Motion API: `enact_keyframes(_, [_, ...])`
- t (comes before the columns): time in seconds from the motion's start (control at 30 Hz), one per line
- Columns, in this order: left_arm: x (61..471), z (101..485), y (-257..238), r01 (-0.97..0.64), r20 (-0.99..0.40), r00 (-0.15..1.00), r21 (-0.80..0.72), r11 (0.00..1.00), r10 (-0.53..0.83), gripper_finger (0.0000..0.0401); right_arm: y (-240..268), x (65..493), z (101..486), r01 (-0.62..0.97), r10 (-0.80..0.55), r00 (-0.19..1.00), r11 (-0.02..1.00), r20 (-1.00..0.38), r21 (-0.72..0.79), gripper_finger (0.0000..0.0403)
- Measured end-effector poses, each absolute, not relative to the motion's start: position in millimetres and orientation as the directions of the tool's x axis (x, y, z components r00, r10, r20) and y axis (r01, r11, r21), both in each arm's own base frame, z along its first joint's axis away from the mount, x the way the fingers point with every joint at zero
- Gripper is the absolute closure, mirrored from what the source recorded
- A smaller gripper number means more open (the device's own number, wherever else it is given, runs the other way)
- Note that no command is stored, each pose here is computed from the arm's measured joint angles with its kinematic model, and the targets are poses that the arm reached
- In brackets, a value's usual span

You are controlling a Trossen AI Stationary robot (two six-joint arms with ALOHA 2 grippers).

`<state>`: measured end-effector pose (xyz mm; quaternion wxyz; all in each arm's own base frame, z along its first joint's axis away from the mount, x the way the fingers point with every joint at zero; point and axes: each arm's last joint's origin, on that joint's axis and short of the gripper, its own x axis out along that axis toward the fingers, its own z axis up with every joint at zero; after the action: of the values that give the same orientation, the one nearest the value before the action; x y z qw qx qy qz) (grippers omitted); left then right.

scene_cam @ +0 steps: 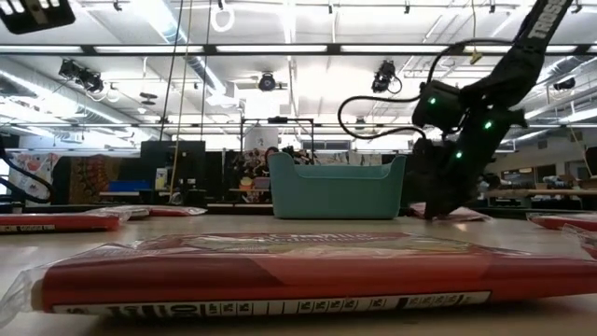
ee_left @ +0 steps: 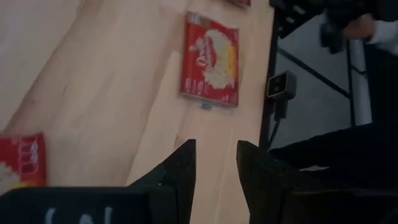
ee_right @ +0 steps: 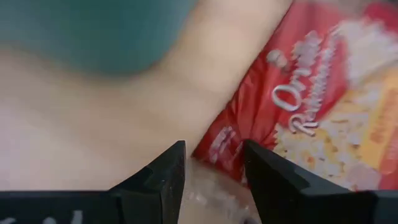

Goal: Sort popcorn bags into baskets
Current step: Put the popcorn bag into the bin

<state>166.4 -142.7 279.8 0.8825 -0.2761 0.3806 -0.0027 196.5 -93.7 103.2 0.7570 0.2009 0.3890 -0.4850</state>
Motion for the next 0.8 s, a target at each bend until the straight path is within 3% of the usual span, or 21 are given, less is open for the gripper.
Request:
enact_keyframes(0.1, [165.0,278.8,-142.3,-0.222,-0.678,0.708,-0.479,0.850,-0.197,0.0280,-72.3,196.0,110.2,0.841,-0.470,0.290,0.541,-0.834,-0.012,0.0240])
enact_keyframes(0.23, [165.1,278.7,-141.9,-0.216,-0.676,0.713,-0.462,0.860,-0.185,0.0280,-34.4,194.4,126.1,0.698,-0.208,0.388,0.703,-0.898,0.139,0.0240])
enact_keyframes(0.4, [165.9,278.8,-140.9,-0.191,-0.674,0.718,-0.432,0.882,-0.175,0.0280,16.1,185.5,158.7,0.482,0.068,0.294,0.851,-0.954,0.209,0.0241])
enact_keyframes(0.53, [170.3,279.2,-135.3,-0.174,-0.663,0.738,-0.365,0.915,-0.124,0.0280,49.4,189.8,200.8,0.357,0.039,0.259,0.925,-0.965,0.133,0.0241])
enact_keyframes(0.63, [176.8,279.5,-126.5,-0.153,-0.655,0.753,-0.272,0.950,-0.065,0.0280,71.4,204.6,229.4,0.336,-0.032,0.307,0.939,-0.951,0.077,0.0241])
enact_keyframes(0.8, [191.8,283.3,-108.6,-0.113,-0.608,0.793,-0.092,0.989,0.034,0.0280,116.7,236.9,239.4,0.170,-0.164,0.367,0.980,-0.916,-0.107,0.0241])
